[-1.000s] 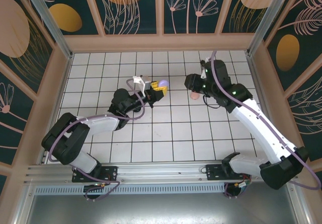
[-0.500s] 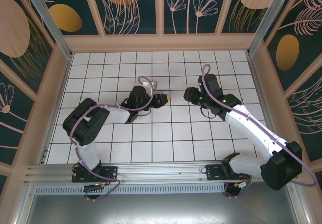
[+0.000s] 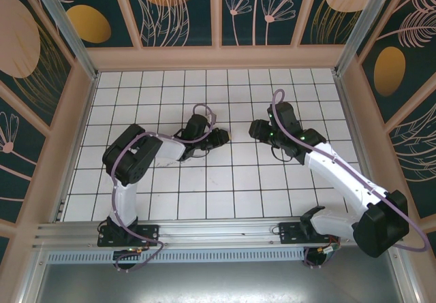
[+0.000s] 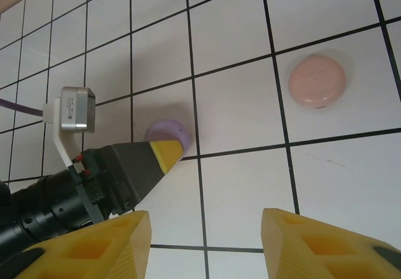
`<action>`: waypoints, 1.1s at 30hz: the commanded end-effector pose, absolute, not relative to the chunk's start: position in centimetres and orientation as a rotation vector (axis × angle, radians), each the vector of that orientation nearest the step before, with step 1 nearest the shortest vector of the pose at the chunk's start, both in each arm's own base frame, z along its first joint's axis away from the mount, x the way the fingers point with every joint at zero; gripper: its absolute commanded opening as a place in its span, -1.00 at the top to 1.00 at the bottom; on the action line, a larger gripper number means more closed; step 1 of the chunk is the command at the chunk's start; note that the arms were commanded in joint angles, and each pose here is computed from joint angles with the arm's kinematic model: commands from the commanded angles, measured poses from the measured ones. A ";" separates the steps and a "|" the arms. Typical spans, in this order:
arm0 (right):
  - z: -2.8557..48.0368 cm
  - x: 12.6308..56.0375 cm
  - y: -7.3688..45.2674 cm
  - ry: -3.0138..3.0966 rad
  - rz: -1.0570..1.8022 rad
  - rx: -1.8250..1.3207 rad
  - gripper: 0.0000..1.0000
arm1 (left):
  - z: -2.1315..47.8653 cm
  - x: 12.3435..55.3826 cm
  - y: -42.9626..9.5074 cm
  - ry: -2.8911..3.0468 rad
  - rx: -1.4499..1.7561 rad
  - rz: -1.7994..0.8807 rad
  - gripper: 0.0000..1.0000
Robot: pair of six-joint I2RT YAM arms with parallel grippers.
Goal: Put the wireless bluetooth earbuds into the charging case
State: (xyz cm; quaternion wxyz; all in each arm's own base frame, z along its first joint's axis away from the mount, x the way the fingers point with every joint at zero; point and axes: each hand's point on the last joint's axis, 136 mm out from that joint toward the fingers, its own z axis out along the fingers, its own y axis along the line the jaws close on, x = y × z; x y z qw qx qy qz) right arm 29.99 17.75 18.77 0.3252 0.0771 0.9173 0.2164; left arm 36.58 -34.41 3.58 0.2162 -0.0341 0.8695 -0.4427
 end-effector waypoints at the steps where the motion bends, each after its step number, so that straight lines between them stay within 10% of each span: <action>1: 19.8 30.3 17.5 2.356 0.571 0.217 -0.01 | 2.7 37.5 -34.3 2.451 -0.157 -1.194 0.55; 19: 20.9 30.6 16.8 2.334 0.566 0.232 -0.03 | 4.7 37.8 -32.4 2.455 -0.170 -1.033 -0.18; 26: 21.9 30.5 15.1 2.291 0.504 0.254 -0.48 | 11.7 38.8 -30.9 2.332 -0.056 -0.905 -0.40; 27: 22.3 30.6 14.6 2.277 0.484 0.257 -0.63 | 13.0 38.9 -30.6 2.305 -0.038 -0.886 -0.92; 29: 22.8 30.7 13.7 2.252 0.450 0.270 -0.97 | 16.4 39.1 -29.7 2.235 -0.010 -0.836 -0.97; 33: 24.3 31.2 11.1 2.179 0.337 0.309 -0.98 | 22.1 39.0 -27.2 2.107 0.035 -0.711 -0.97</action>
